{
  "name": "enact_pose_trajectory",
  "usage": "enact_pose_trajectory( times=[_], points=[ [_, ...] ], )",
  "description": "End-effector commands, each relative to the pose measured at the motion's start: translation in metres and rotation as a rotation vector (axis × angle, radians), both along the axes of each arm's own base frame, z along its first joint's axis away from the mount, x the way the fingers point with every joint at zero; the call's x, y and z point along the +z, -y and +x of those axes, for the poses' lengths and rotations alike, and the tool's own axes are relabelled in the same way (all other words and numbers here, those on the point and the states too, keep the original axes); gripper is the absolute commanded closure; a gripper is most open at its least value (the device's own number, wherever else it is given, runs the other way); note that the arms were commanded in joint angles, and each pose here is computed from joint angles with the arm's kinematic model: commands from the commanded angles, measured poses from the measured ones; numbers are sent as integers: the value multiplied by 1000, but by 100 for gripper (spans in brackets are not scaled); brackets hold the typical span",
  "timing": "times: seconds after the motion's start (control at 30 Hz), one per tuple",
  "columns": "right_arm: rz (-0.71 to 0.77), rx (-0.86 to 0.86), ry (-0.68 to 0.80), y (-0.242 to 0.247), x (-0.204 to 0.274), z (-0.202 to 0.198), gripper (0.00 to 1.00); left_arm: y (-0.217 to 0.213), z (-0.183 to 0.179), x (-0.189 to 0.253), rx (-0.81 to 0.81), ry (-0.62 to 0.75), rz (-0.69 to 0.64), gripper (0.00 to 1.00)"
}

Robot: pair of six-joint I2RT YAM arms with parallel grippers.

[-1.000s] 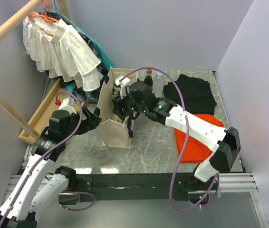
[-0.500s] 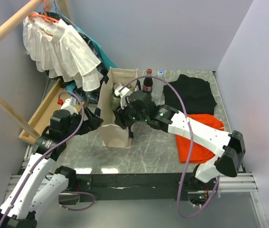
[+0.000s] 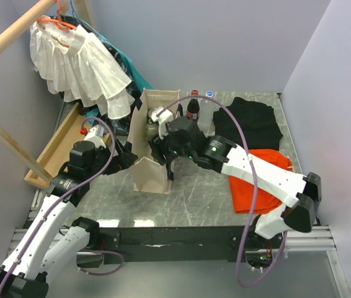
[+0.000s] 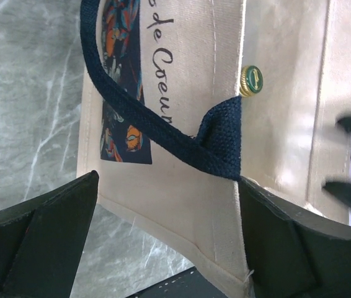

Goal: Take the beverage out of the canvas bag
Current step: Take out the drink from the canvas bag.

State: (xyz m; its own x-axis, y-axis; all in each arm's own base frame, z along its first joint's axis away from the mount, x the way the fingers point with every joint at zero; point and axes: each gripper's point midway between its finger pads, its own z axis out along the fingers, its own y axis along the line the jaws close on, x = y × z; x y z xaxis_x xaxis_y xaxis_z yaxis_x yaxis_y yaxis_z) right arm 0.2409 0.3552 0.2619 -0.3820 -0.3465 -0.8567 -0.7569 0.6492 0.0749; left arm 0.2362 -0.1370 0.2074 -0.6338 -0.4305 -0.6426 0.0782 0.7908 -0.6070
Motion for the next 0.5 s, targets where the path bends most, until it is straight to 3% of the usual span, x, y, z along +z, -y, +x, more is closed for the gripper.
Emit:
enact_pose_trajectory(
  times=[0.0, 0.23, 0.47],
  points=[
    [-8, -88, 85, -13, 30, 40, 36, 4, -7, -18, -71, -33, 40, 5],
    [5, -168, 78, -29, 46, 90, 36, 15, -15, -24, -150, -79, 38, 6],
    [13, -200, 22, -27, 38, 107, 36, 14, -35, -23, -211, -133, 77, 11]
  ],
)
